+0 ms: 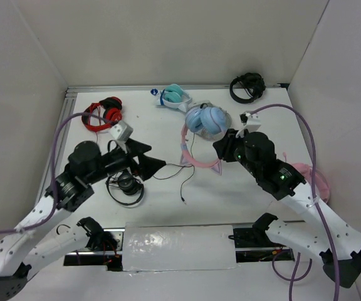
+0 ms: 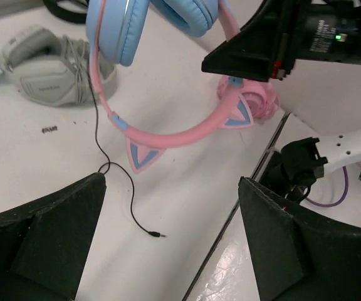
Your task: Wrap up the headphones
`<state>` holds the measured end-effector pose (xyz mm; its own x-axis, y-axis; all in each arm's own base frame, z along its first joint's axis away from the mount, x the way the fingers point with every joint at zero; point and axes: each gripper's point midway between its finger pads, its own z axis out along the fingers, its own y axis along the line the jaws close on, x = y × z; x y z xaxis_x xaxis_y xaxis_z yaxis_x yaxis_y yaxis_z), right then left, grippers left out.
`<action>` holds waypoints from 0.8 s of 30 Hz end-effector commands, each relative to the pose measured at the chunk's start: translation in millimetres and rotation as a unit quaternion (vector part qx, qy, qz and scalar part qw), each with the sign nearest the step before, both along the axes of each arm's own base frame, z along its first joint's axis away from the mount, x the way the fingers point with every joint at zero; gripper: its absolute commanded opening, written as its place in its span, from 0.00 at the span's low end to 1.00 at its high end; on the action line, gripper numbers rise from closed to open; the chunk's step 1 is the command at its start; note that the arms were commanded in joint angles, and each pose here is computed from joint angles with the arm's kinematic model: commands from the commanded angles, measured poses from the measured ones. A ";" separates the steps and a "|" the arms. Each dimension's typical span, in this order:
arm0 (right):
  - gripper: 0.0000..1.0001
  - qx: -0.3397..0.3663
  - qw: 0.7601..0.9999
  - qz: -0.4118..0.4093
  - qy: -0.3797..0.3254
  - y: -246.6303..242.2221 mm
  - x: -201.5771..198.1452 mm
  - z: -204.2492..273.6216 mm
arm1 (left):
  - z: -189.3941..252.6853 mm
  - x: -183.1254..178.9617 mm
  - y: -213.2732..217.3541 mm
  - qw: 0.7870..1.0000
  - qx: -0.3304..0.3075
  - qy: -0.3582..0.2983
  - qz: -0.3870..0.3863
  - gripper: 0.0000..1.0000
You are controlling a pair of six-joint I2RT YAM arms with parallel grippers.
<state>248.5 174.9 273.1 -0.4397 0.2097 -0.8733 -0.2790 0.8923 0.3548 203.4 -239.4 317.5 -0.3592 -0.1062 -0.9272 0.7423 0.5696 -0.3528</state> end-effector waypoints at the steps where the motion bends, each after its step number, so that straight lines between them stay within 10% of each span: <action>1: 0.00 0.115 0.990 -0.017 -0.084 -4.4 9.4 70.2 | 6.0 -7.5 15.2 0.999 -0.026 -0.017 0.027 0.99; 10: 0.00 0.199 0.967 0.080 -0.138 2.4 -17.5 155.9 | -58.2 46.0 18.0 0.993 0.021 0.048 0.104 0.99; 18: 0.00 0.230 0.949 0.132 -0.173 7.0 -44.0 223.8 | -57.2 51.9 -35.2 0.989 0.002 -0.133 -0.071 0.99; 24: 0.00 0.226 0.934 0.221 -0.168 26.7 -66.6 262.1 | -76.2 74.4 -52.3 0.987 0.021 -0.133 -0.086 0.99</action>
<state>206.5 192.7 488.7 -0.3221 0.4505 -0.8327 -0.6275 0.5570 0.5441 266.1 -277.7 196.3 -0.3134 0.0333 -0.9490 0.8231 0.5079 -0.2540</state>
